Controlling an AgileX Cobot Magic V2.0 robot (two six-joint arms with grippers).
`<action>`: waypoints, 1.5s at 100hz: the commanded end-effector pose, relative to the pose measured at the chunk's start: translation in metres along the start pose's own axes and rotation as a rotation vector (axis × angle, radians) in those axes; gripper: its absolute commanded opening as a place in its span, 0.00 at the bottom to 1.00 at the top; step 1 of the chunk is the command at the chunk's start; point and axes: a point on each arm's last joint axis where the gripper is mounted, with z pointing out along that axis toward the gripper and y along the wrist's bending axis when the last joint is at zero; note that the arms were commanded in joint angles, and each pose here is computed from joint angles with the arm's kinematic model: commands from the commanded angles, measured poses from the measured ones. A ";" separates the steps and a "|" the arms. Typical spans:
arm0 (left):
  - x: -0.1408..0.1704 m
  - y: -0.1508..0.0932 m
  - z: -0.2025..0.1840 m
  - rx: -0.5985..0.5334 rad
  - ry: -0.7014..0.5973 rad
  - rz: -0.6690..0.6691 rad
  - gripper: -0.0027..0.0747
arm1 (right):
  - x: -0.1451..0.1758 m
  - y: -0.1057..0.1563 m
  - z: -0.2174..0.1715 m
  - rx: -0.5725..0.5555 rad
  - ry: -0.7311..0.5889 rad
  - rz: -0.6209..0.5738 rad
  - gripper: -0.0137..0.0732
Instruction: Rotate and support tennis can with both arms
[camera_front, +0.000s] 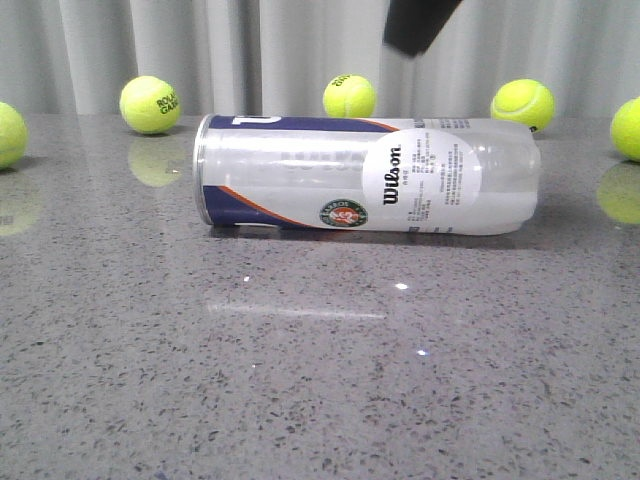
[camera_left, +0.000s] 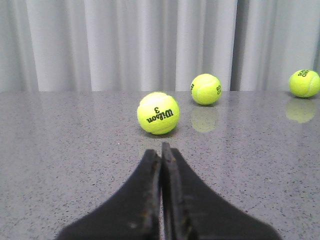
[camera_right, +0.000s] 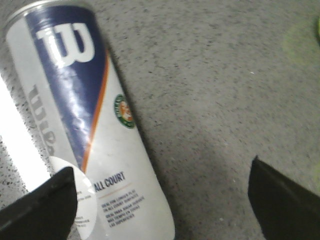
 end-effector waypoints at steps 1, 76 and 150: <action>0.007 0.001 -0.001 -0.011 -0.064 -0.018 0.01 | -0.001 -0.016 -0.043 0.112 -0.112 0.136 0.91; 0.007 0.001 -0.001 -0.011 -0.064 -0.018 0.01 | 0.122 -0.007 -0.167 0.634 -0.430 0.610 0.91; 0.007 0.001 -0.001 -0.011 -0.064 -0.018 0.01 | 0.226 0.098 -0.118 0.765 -0.628 0.639 0.63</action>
